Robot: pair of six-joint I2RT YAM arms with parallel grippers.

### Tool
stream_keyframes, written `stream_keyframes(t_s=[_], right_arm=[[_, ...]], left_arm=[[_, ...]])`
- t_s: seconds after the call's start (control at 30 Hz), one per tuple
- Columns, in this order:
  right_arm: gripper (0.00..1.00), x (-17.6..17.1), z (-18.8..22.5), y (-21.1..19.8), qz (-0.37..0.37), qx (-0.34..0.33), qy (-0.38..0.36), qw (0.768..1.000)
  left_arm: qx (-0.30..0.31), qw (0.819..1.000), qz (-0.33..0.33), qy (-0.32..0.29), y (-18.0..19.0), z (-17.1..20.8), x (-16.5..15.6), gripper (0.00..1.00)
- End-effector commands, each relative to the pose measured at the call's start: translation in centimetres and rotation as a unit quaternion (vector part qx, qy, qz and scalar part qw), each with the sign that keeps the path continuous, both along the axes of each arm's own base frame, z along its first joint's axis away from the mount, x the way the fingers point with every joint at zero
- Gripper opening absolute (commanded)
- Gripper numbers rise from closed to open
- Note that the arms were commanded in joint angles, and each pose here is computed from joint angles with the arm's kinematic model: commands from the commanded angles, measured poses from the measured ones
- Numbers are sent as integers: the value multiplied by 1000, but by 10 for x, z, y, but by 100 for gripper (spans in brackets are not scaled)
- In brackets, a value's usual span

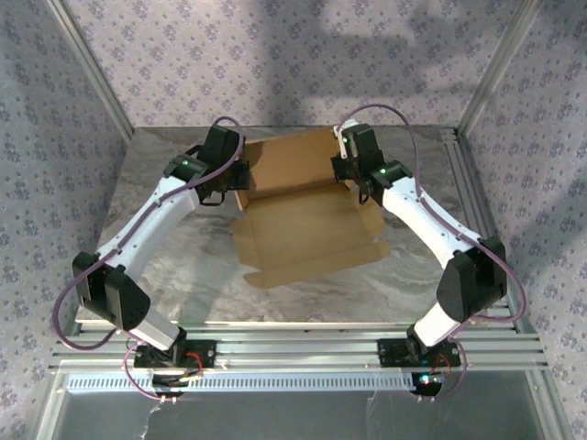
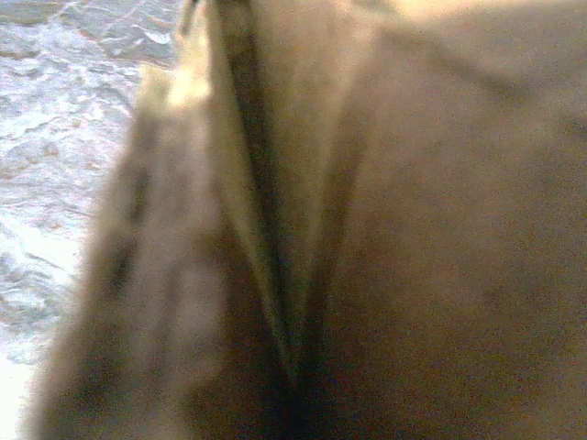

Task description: Fold the paper box

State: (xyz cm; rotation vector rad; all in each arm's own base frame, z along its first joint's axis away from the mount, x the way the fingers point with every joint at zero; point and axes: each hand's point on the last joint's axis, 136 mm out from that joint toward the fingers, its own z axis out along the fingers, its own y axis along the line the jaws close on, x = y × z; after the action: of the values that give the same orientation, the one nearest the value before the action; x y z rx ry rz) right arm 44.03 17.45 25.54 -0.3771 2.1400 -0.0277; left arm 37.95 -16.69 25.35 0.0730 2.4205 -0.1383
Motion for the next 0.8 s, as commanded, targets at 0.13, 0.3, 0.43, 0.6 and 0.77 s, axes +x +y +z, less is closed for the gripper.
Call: stream_keyframes(t_s=[0.13, 0.3, 0.43, 0.6, 0.77], right_arm=[[0, -9, 8, -15, -40, -31, 2, 999], [0, -13, 4, -11, -44, -26, 7, 999], [0, -15, -2, -8, -47, -34, 16, 998], [0, -17, -9, -7, -51, -43, 28, 997], [0, -19, -18, 3, -27, -20, 47, 998]], left_arm=[[84, 995, 59, -19, 28, 7, 5, 0], [100, 993, 66, -17, 28, 0, 6, 0], [117, 990, 71, -17, 27, -3, 8, 0], [128, 989, 71, -14, 26, -5, 9, 0], [124, 990, 61, -3, 21, -14, 9, 0]])
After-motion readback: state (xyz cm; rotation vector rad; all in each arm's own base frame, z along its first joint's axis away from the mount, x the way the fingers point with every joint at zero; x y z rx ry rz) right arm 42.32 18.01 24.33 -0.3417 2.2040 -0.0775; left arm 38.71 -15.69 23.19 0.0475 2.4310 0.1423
